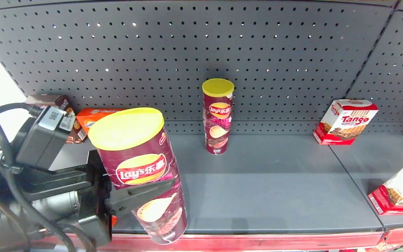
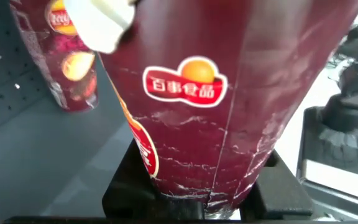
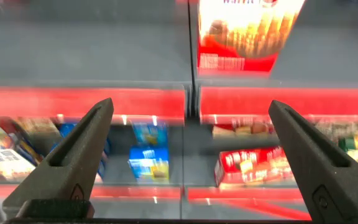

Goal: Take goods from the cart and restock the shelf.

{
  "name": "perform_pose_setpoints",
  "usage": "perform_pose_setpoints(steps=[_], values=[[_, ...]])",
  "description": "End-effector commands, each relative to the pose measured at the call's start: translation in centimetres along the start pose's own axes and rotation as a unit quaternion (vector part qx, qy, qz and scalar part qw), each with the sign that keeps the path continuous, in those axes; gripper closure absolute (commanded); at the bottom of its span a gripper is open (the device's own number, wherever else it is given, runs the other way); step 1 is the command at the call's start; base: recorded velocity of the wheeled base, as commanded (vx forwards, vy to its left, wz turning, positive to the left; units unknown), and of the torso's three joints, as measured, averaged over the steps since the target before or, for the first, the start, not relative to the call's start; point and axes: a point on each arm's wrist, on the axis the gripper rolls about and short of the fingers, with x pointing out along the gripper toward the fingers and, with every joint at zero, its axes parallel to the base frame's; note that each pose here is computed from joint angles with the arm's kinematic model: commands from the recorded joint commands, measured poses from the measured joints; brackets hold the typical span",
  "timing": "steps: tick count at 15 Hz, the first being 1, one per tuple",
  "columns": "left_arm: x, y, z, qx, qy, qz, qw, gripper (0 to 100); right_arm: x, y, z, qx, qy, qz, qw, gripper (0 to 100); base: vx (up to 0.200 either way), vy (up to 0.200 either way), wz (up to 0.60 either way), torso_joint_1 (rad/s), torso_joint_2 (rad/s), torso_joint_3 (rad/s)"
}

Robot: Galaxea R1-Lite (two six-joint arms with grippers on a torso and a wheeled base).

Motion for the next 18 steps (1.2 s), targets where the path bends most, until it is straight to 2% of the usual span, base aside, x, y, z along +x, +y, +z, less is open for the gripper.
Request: perform_pose_setpoints(steps=[1,2,3,4,5,6,7,9,10,11,14,15,16,18], values=[[1.0,0.9,-0.5,-0.008,0.012,0.002,0.9999,100,4.0,0.3,10.8,0.031,0.031,0.07,0.997,0,0.0,0.0,0.0,0.0,0.0,0.0],[1.1,0.9,-0.5,-0.008,0.011,0.001,0.9999,100,4.8,0.5,11.3,0.027,0.042,0.112,0.992,0,0.0,0.0,0.0,0.0,0.0,0.0],[1.1,0.9,-0.6,-0.009,0.012,0.001,0.9999,100,5.3,0.6,11.6,0.026,0.05,0.12,0.991,0,0.0,0.0,0.0,0.0,0.0,0.0],[1.0,0.9,-0.4,-0.008,0.01,0.002,0.9999,100,7.2,0.9,12.5,0.024,0.076,0.145,0.986,0,0.0,0.0,0.0,0.0,0.0,0.0],[0.9,0.9,-0.4,-0.009,0.01,0.003,0.9999,100,8.7,1.5,12.9,0.02,0.092,0.194,0.977,0,0.0,0.0,0.0,0.0,0.0,0.0],[0.8,1.0,-0.4,-0.009,0.01,0.008,0.9999,100,10.1,2.1,13.6,0.009,0.087,0.231,0.969,0,0.0,0.0,0.0,0.0,0.0,0.0],[0.8,1.0,-0.4,-0.009,0.01,0.008,0.9999,100,10.1,2.1,13.6,0.009,0.087,0.231,0.969,0,0.0,0.0,0.0,0.0,0.0,0.0],[0.2,1.0,-0.3,-0.007,0.007,0.015,0.9998,100,14.6,3.7,14.3,-0.001,0.129,0.258,0.957,0,0.0,0.0,0.0,0.0,0.0,0.0],[0.2,1.0,-0.3,-0.007,0.007,0.015,0.9998,100,14.7,3.7,14.3,-0.002,0.13,0.259,0.957,0,0.0,0.0,0.0,0.0,0.0,0.0],[0.2,1.0,-0.5,-0.009,0.01,0.016,0.9998,100,17.4,4.4,13.8,-0.041,0.142,0.284,0.947,0,0.0,0.0,0.0,0.0,0.0,0.0],[0.2,1.0,-0.2,-0.006,0.004,0.017,0.9998,100,20.4,5.4,13.1,-0.058,0.137,0.345,0.927,0,0.0,0.0,0.0,0.0,0.0,0.0],[0.2,1.0,-0.3,-0.014,0.005,0.017,0.9997,100,21.1,5.6,13.1,-0.058,0.131,0.348,0.926,0,0.0,0.0,0.0,0.0,0.0,0.0],[0.2,1.0,-0.3,-0.014,0.005,0.017,0.9997,100,21.1,5.6,13.1,-0.058,0.131,0.348,0.926,0,0.0,0.0,0.0,0.0,0.0,0.0],[0.2,1.0,-0.3,-0.016,0.005,0.017,0.9997,100,24.7,6.8,13.1,-0.06,0.132,0.363,0.92,0,0.0,0.0,0.0,0.0,0.0,0.0]])
